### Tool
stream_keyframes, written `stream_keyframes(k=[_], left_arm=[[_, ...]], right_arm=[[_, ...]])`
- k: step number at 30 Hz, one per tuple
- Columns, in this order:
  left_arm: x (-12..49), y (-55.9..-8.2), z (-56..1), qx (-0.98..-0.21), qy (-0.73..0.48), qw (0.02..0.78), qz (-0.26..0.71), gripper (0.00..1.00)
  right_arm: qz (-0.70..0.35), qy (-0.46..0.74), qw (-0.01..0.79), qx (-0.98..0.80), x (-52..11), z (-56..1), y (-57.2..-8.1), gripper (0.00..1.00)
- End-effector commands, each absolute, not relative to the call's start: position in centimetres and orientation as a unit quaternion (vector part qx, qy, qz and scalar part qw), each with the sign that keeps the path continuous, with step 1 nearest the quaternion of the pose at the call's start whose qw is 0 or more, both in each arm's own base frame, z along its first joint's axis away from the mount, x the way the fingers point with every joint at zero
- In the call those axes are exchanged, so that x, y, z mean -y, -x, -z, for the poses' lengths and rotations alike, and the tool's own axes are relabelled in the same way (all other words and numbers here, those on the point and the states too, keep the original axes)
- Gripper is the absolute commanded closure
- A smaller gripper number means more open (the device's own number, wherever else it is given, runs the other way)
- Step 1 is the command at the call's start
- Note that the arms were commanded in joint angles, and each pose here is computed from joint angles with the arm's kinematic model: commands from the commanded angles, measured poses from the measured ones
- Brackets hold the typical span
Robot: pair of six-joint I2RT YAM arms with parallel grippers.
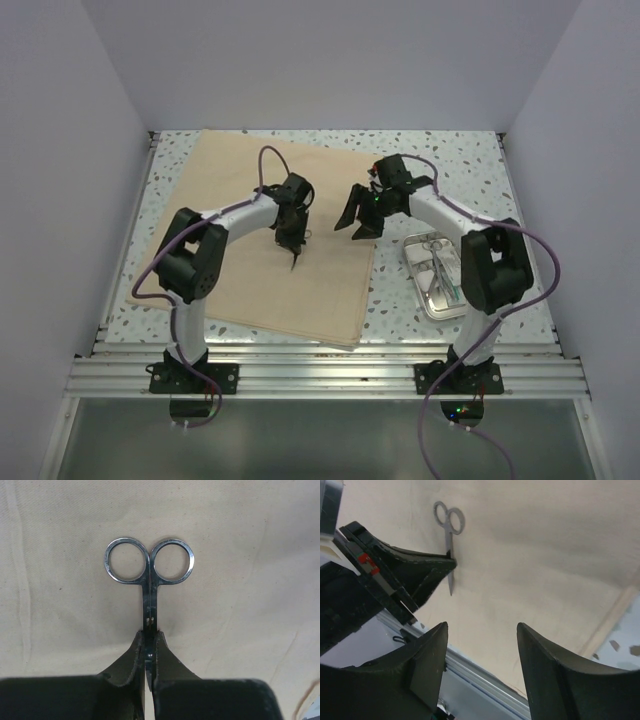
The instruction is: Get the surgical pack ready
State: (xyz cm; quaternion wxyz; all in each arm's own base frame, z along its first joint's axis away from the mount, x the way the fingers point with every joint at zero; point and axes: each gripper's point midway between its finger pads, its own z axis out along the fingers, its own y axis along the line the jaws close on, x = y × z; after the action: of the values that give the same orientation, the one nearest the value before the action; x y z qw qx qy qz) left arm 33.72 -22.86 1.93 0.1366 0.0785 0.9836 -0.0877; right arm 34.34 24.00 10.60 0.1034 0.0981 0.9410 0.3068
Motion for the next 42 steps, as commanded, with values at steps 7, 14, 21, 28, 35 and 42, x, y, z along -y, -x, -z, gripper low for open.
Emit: stream_keyframes(k=[7, 14, 21, 28, 35, 42], left_arm=[[25.3, -32.5, -6.4, -0.970, -0.081, 0.144, 0.179, 1.00], [26.1, -32.3, -8.1, -0.964, -0.081, 0.151, 0.206, 1.00], [26.8, -31.9, -8.9, -0.959, -0.079, 0.148, 0.229, 1.00], [27.4, -31.8, -10.2, -0.952, -0.080, 0.155, 0.251, 1.00], [27.1, -31.9, -12.4, -0.944, -0.086, 0.181, 0.263, 0.75], [22.5, -32.3, -14.1, -0.942, -0.047, 0.211, 0.258, 0.61]], right_arm=[[-0.393, -0.137, 0.110, -0.903, -31.3, -10.4, -38.4, 0.40], [-0.394, -0.122, 0.088, -0.907, -33.2, -8.5, -37.9, 0.37], [-0.402, -0.109, 0.062, -0.907, -35.4, -7.0, -36.6, 0.38], [-0.414, -0.102, 0.058, -0.903, -35.9, -7.5, -36.3, 0.70], [-0.352, -0.049, 0.087, -0.931, -32.6, -9.6, -35.1, 1.00], [0.040, 0.006, 0.187, -0.982, -15.2, -13.0, -34.7, 1.00]])
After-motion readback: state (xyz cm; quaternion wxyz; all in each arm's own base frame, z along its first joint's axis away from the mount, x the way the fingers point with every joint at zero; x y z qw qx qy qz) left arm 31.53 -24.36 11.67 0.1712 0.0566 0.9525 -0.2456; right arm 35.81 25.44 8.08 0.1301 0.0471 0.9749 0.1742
